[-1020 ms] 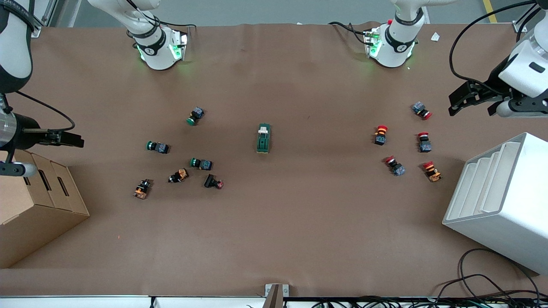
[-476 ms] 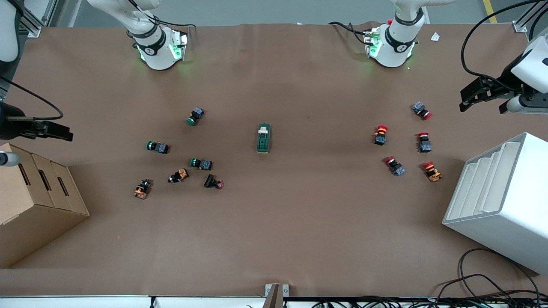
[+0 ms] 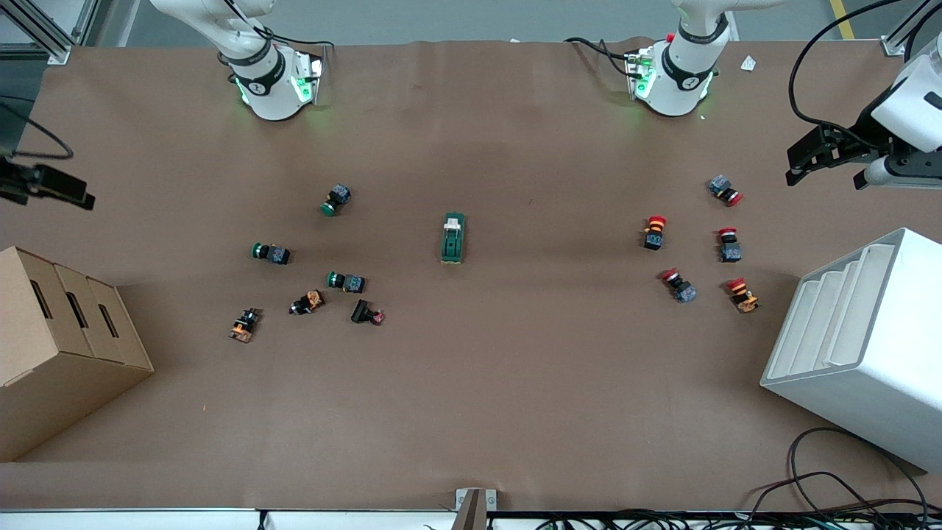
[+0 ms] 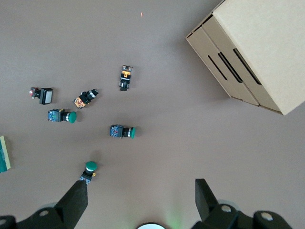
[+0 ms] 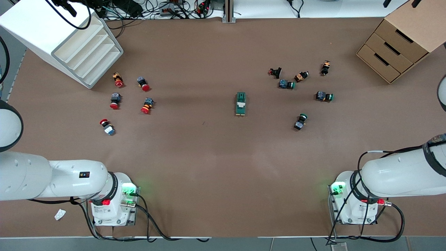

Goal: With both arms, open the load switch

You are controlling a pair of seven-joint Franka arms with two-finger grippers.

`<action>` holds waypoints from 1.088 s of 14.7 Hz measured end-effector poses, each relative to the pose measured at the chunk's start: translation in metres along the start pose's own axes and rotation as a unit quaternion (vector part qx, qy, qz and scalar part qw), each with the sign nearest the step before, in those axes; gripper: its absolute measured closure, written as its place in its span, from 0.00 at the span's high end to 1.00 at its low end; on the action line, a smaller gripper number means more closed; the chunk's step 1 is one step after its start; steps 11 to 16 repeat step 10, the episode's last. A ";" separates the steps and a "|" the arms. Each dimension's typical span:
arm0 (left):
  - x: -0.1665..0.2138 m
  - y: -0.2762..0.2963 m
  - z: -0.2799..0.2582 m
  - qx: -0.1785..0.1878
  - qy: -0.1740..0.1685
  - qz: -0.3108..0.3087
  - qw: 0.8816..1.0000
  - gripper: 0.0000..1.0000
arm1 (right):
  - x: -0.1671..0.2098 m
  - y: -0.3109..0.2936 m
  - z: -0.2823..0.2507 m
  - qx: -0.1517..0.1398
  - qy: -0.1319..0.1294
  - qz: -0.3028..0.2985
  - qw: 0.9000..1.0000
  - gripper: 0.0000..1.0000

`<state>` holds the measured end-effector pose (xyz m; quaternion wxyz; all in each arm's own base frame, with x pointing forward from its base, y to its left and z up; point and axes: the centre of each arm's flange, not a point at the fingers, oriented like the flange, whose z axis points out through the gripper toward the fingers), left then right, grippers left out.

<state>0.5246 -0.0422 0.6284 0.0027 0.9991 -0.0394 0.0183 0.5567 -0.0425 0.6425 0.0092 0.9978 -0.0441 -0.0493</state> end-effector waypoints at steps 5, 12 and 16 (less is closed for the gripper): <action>0.000 0.000 0.000 0.000 0.002 0.000 1.000 1.00 | -0.024 0.000 -0.026 0.002 0.023 -0.002 1.000 1.00; 0.001 -0.001 -0.001 0.000 0.004 0.000 1.000 1.00 | -0.028 -0.001 -0.017 0.002 0.001 -0.019 1.000 1.00; 0.001 -0.001 -0.001 0.000 0.004 0.000 1.000 1.00 | -0.028 -0.001 -0.017 0.002 0.001 -0.019 1.000 1.00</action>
